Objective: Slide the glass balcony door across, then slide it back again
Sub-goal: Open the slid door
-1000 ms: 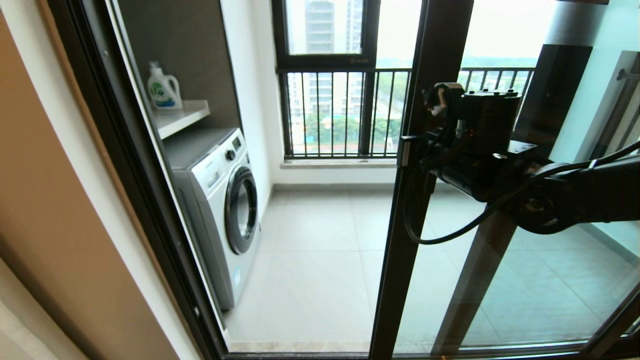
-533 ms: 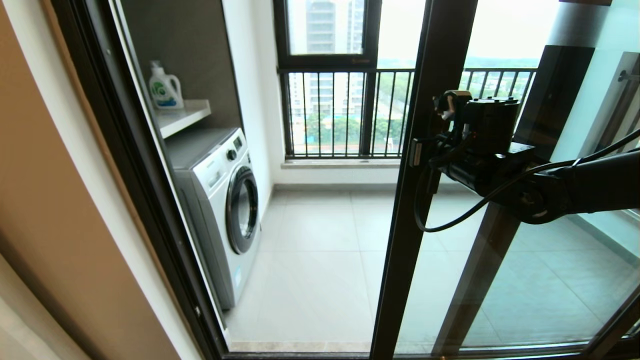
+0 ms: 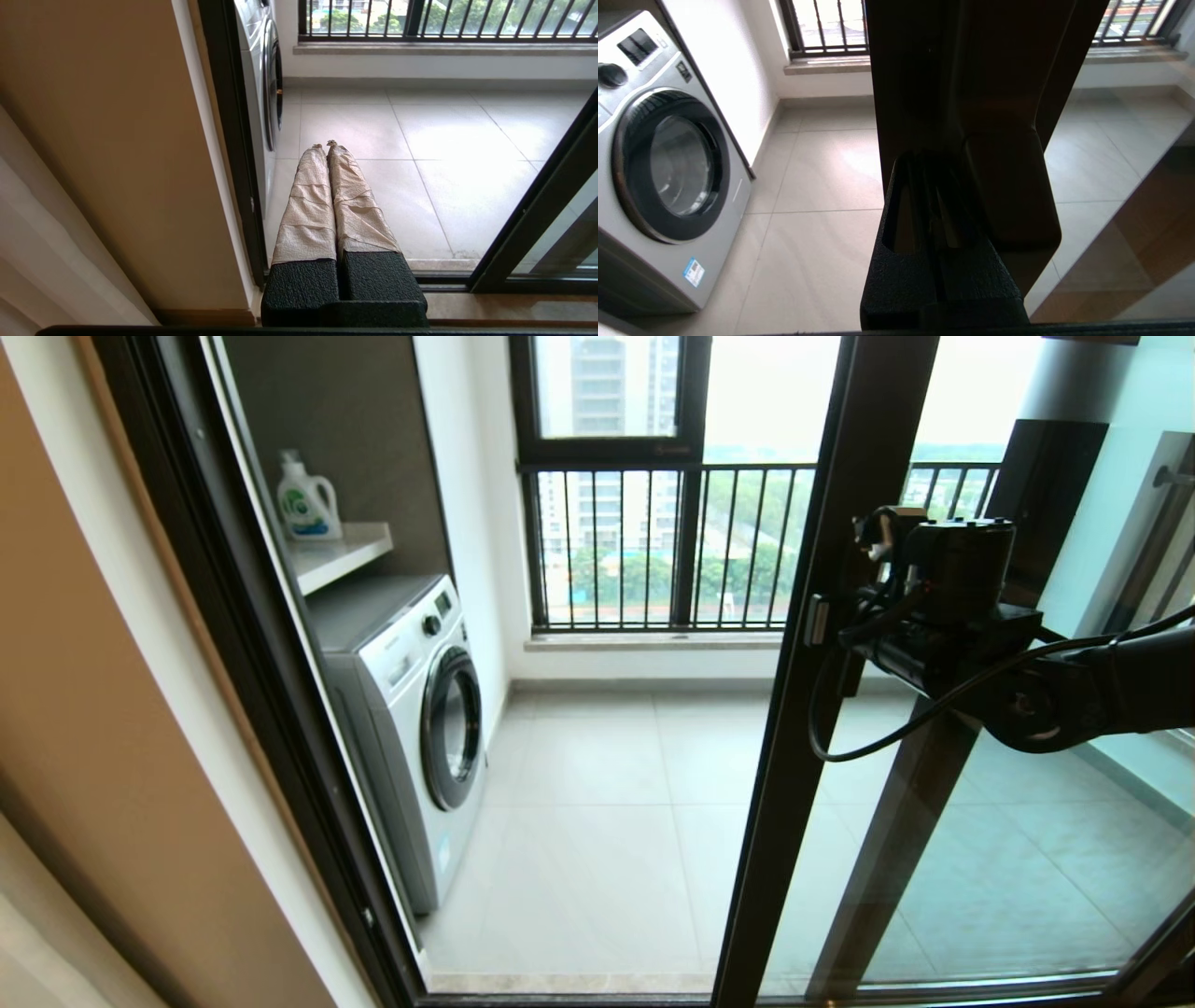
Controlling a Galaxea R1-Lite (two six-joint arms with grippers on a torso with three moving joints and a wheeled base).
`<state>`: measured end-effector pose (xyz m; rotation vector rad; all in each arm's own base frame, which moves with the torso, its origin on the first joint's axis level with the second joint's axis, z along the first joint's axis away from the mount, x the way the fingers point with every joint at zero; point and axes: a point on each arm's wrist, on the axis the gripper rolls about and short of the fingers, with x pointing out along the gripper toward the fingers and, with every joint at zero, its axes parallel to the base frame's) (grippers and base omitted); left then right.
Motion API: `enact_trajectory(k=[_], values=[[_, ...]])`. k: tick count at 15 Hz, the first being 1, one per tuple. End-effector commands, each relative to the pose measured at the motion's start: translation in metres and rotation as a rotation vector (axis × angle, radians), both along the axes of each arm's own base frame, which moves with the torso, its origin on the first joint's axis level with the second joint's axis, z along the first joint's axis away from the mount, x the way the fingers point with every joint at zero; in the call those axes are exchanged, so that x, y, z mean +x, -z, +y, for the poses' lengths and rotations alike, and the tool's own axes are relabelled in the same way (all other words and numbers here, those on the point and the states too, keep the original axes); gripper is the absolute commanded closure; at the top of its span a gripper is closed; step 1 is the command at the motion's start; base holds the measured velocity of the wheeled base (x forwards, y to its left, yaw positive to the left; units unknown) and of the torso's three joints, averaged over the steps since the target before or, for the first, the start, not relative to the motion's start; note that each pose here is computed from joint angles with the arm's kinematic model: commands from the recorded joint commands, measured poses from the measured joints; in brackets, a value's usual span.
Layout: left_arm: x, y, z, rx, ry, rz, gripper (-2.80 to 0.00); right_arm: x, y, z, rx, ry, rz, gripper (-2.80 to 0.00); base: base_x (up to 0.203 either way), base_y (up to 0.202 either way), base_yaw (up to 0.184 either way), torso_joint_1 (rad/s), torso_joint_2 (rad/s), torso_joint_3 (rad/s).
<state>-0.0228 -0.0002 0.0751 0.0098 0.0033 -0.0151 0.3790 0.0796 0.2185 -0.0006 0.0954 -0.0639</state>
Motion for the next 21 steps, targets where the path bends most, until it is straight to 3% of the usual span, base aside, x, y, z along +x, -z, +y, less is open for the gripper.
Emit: enact_trajectory(k=[1,5,10,14,21], values=[[0.000,0.000,0.000,-0.001,0.000,0.001,0.00,-0.006,-0.003,-0.009,0.001,0.013,-0.003,0.00,0.000,0.000,0.000,0.000,0.00,0.000],[0.000,0.000,0.000,-0.001,0.000,0.001,0.00,-0.007,-0.006,-0.025,0.005,0.048,-0.009,0.00,0.000,0.000,0.000,0.000,0.00,0.000],[0.000,0.000,0.000,-0.001,0.000,0.001,0.00,-0.016,-0.017,-0.017,0.008,0.021,-0.038,0.00,0.000,0.000,0.000,0.000,0.00,0.000],[0.000,0.000,0.000,0.001,0.000,0.001,0.00,-0.003,-0.003,-0.013,-0.009,0.016,-0.007,0.00,0.000,0.000,0.000,0.000,0.00,0.000],[0.000,0.000,0.000,-0.001,0.000,0.001,0.00,0.022,0.006,-0.050,-0.021,0.119,-0.040,0.00,0.000,0.000,0.000,0.000,0.00,0.000]])
